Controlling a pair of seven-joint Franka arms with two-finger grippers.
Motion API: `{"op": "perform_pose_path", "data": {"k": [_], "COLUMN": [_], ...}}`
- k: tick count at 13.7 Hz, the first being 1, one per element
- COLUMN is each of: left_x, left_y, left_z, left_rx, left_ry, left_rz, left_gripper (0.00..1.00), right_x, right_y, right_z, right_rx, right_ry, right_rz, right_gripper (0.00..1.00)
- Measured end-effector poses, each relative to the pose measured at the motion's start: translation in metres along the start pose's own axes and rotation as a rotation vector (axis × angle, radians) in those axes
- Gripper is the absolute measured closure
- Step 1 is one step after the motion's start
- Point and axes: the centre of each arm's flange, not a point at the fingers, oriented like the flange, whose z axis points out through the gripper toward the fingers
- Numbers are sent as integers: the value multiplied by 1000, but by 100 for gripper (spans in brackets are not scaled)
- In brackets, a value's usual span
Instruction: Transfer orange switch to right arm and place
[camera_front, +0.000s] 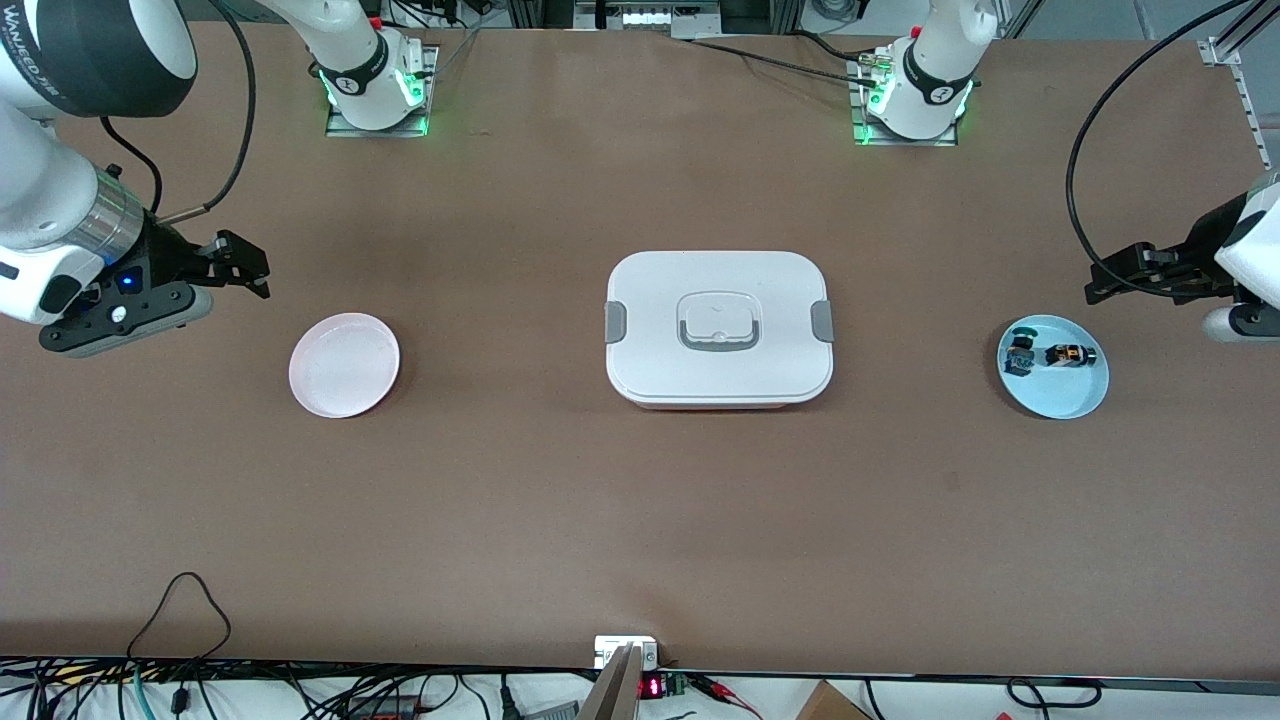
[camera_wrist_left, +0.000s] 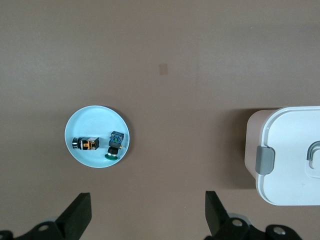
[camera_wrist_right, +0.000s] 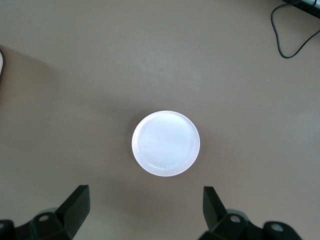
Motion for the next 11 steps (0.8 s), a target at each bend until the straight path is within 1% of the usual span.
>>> {"op": "perform_pose_path", "data": {"k": [3,5,8,11], "left_x": [0,2,10,20], "left_y": [5,9,11,-4], "left_z": [9,20,36,54], "left_rx": [1,2,4,3], "left_ry": [-37,-75,-104,-121], "left_rz": [8,14,16,-9], "left_gripper": [0,0,0,0], "right_x": [0,-1,-2,-2], "right_y": [0,0,1,0], "right_z": [0,1,0,0], "right_rx": [1,3,3,4], "right_ry": [-2,-9,-11,-12], "right_rz": [0,2,8,8], "right_gripper": [0,0,0,0]}}
